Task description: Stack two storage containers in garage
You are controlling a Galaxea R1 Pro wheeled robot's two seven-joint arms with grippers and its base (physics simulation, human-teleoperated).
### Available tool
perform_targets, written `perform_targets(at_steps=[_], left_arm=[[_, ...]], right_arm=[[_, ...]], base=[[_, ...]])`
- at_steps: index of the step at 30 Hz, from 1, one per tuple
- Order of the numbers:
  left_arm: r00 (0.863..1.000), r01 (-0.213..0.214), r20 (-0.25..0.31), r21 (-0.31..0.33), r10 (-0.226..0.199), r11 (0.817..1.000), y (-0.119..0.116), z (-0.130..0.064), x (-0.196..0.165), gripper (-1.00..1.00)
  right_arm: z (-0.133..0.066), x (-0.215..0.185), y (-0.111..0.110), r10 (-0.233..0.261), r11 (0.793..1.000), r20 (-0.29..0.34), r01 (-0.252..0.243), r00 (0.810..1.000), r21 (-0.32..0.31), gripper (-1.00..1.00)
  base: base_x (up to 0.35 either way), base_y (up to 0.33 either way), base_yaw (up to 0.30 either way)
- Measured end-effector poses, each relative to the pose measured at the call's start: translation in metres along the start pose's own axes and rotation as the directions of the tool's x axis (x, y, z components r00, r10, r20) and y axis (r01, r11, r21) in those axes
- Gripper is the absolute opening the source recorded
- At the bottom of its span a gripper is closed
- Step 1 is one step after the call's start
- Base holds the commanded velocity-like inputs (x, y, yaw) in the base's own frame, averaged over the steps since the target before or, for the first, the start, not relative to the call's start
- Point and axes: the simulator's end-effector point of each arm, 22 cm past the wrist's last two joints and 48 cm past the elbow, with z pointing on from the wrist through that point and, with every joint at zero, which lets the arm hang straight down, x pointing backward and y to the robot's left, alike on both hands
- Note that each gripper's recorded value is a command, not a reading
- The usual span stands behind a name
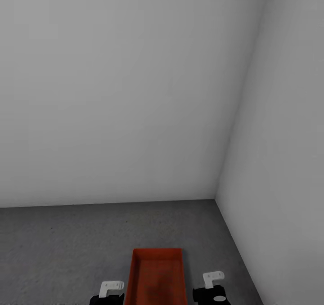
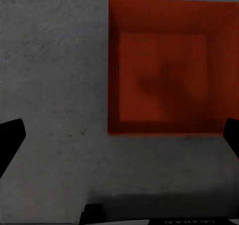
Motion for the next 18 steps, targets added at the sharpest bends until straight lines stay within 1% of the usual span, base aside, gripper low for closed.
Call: perform_targets(at_steps=[6,13,18], left_arm=[[1.0,0.0,0.011,0.0,0.0,1.0,0.0,-0.0015,-0.0041,1.0],[1.0,-0.002,0.018,0.001,0.002,1.0,-0.0003,-0.0025,-0.0072,1.0],[1.0,-0.002,0.019,0.002,0.002,1.0,-0.0006,-0.0026,-0.0076,1.0]], right_arm=[[-0.0018,-0.0025,0.0,-0.001,1.0,0.006,0.001,1.0,0.0,1.0],[-0.0029,-0.005,-0.0006,0.0,1.0,0.012,0.0,1.0,0.0,1.0],[-0.0031,-0.0052,-0.0001,0.0,1.0,0.012,0.0,1.0,-0.001,1.0]], base=[[-0.289,0.009,0.0],[-0.3,0.098,-0.006],[-0.291,0.151,-0.123]])
